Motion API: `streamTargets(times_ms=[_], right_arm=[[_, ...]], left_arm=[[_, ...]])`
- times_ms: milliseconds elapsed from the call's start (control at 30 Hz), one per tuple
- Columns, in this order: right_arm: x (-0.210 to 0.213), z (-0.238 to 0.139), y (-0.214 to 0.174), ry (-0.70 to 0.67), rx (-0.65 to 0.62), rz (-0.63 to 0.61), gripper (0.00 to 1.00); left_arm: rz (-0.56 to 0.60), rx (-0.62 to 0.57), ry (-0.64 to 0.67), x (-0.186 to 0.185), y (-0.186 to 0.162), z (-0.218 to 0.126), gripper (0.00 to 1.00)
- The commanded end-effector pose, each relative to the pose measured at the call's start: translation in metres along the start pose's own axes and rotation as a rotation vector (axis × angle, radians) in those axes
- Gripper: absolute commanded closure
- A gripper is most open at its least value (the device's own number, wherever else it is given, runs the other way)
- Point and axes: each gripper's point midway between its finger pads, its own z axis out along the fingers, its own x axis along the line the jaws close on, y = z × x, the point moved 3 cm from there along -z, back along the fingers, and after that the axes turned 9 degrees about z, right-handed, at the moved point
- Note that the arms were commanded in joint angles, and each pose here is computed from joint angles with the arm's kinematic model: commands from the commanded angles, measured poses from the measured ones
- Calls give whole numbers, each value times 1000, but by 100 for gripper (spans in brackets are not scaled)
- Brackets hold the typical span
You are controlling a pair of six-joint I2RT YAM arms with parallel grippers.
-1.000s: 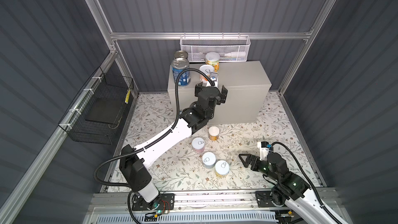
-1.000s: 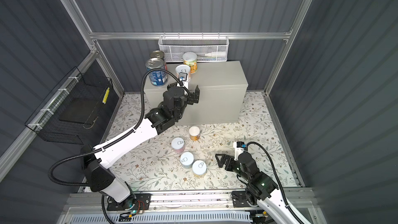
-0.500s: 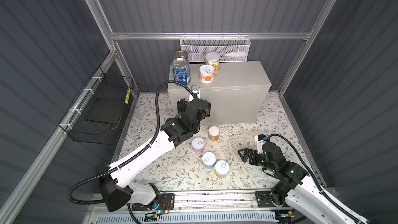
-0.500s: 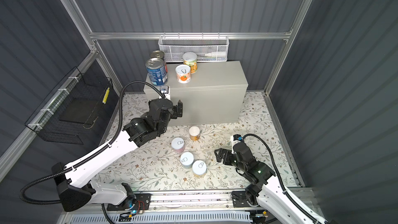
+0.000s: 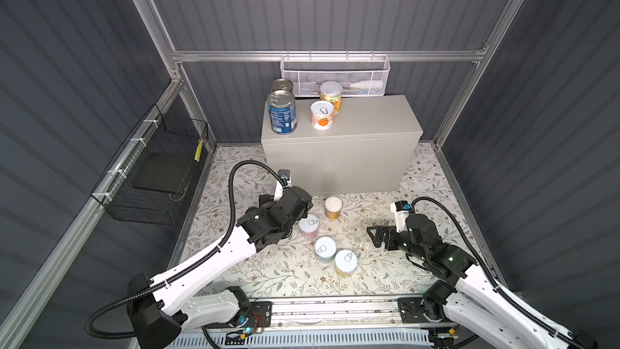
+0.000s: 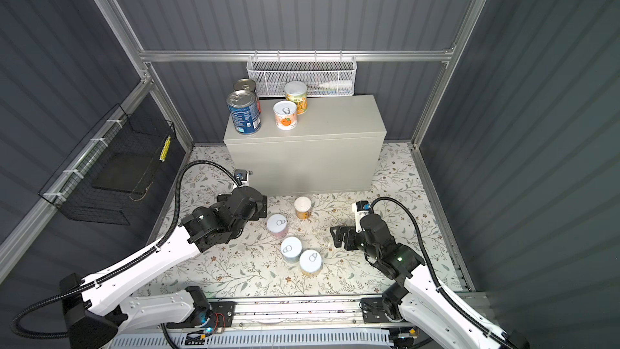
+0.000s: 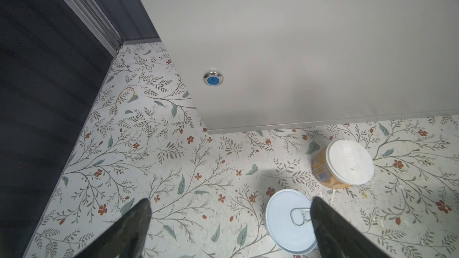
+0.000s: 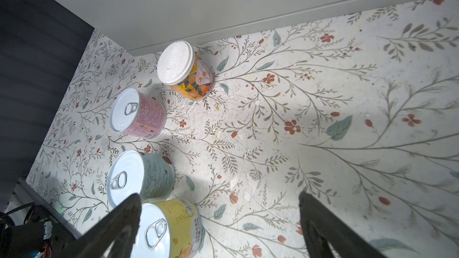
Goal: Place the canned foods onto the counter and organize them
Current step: 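Open the left gripper and withdraw it down toward the table cans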
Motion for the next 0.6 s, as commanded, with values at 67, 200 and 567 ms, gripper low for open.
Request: streamTargets(times_ms=[67,200,567], right_arm=[[-8,-15,-6,-32,11,2,1],[-10,-28,-12,-23,18,32,1],[-20,-40,-31,-10,40,105,1]], left_arm=[[-37,118,-81,-13,-19,2,0],[-28,210,-128,-29,-32,9,0],[91,257,-356,-105,-73,-6,0]])
